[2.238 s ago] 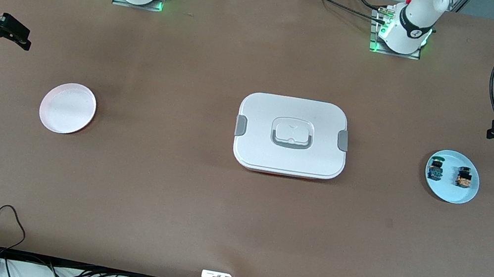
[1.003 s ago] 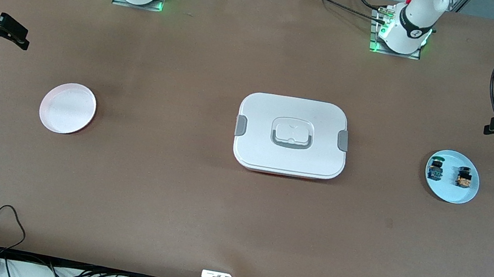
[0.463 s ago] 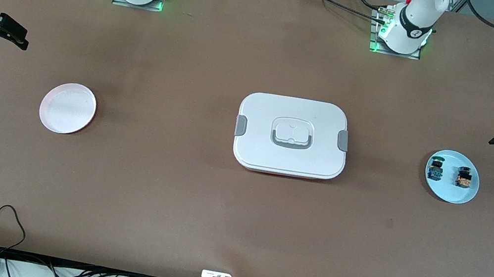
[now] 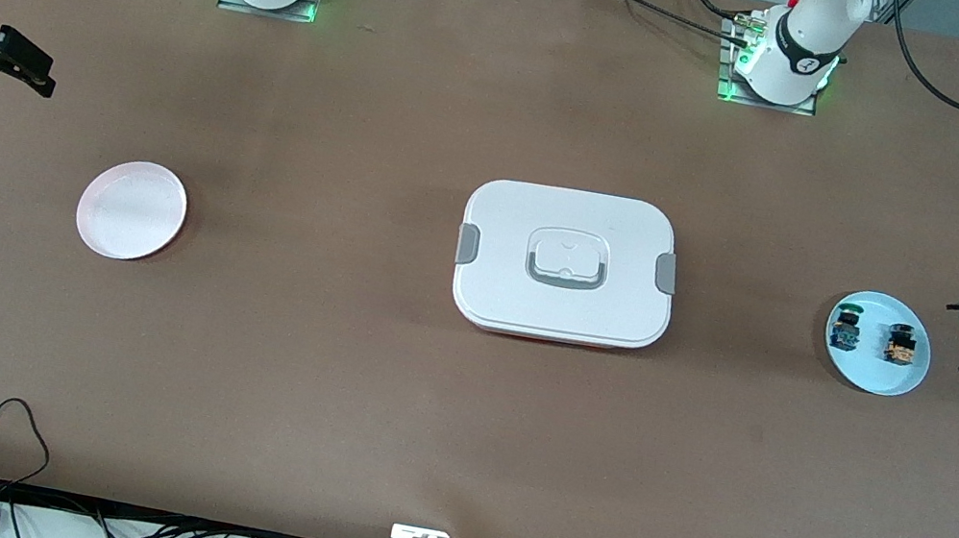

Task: Transfer orange switch to right arm and place
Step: 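Lower the left gripper over the orange switch on the blue plate, then close the left gripper on the orange-bodied switch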

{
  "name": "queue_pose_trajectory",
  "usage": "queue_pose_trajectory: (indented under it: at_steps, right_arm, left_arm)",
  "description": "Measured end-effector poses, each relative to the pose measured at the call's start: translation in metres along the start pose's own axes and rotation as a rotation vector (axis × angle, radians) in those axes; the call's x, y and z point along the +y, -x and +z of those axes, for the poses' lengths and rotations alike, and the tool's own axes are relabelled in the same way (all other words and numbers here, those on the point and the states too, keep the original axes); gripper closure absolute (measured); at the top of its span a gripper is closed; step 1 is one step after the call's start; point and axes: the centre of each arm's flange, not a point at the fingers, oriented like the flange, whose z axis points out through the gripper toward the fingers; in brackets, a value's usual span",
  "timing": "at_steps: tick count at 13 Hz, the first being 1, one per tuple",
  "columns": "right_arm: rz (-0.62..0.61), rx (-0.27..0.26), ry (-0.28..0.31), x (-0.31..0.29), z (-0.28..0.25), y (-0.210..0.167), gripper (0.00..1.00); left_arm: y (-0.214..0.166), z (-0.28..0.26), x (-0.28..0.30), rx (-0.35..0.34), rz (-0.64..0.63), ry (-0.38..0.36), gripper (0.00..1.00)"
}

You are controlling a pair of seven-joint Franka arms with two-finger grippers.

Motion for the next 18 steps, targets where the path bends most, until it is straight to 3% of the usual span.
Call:
queue_pose_trajectory:
  at_steps: [5,8,18]
  right_arm:
    - [0.0,0.0,0.0,0.0,0.0,0.0,0.0]
    - [0.0,0.0,0.0,0.0,0.0,0.0,0.0]
    - [-0.003,-0.006,-0.001,-0.002,0.0,0.001,0.0]
  left_arm:
    - [0.01,0.079,0.014,0.014,0.19,-0.1,0.0]
    - [0.006,0.099,0.014,0.014,0.275,-0.141,0.0]
    - [0.026,0.136,0.01,0.055,0.276,-0.146,0.0]
